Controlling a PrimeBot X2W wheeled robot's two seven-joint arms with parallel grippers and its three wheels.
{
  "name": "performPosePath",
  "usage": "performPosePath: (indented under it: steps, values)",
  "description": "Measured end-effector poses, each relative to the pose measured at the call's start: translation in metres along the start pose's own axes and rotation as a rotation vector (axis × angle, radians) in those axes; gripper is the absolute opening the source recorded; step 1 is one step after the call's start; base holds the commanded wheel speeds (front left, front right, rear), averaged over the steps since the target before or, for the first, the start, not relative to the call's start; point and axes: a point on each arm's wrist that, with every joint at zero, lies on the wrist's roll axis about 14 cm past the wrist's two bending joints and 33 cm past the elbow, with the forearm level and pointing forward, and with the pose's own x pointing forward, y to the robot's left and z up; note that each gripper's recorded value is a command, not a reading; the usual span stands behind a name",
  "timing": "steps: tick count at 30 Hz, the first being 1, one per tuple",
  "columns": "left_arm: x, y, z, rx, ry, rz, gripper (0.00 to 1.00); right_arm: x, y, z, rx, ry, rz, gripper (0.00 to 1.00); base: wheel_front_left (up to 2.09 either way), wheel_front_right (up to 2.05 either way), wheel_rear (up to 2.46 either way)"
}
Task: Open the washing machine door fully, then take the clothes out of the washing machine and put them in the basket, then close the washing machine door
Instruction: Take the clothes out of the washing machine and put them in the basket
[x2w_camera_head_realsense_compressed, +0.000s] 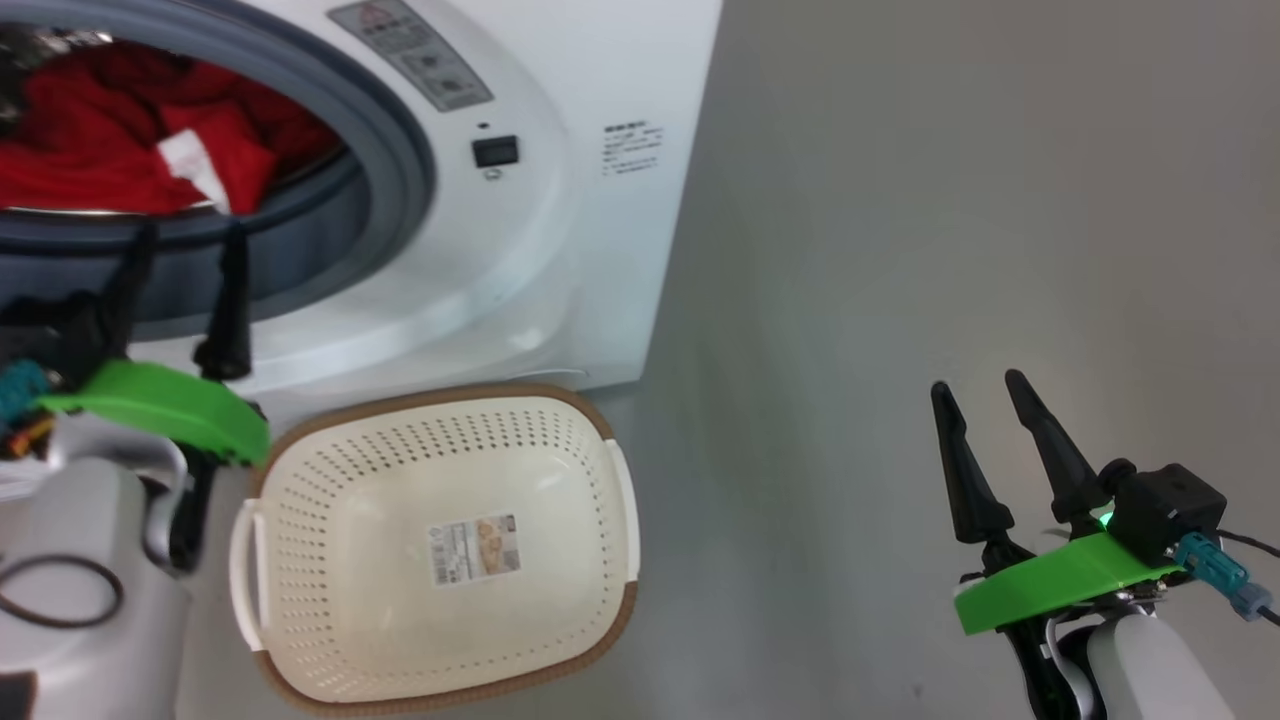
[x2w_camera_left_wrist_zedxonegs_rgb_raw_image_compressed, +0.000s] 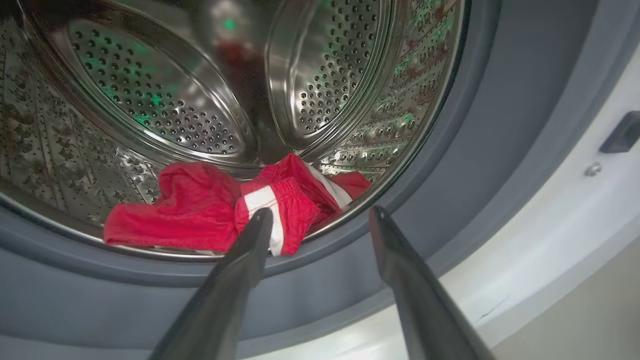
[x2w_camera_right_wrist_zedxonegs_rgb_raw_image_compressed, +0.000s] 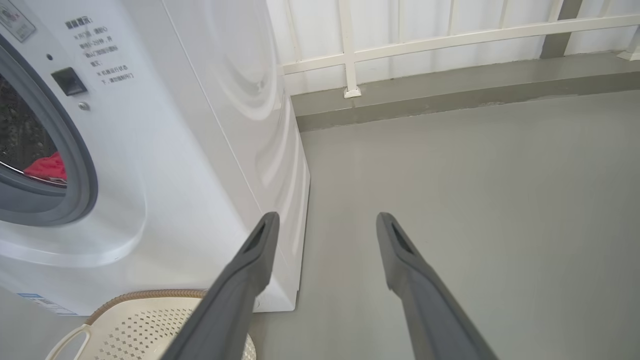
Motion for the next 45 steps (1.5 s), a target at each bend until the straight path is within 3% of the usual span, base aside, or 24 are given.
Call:
performPosePath:
  steps: [24, 34, 45]
  values:
    - [0.108, 0.027, -0.034, 0.074, 0.063, 0.037, 1.0, -0.002, -0.038, -0.026, -0.018, 0.078, -0.11, 1.0, 0.0, 0.0, 0.0]
    - [0.115, 0.026, -0.074, 0.064, 0.168, 0.04, 1.0, -0.005, -0.044, -0.032, -0.029, 0.1, -0.128, 1.0, 0.0, 0.0, 0.0]
    - [0.113, 0.02, -0.084, 0.091, 0.229, 0.013, 1.0, 0.001, -0.039, -0.024, -0.03, 0.077, -0.107, 1.0, 0.0, 0.0, 0.0]
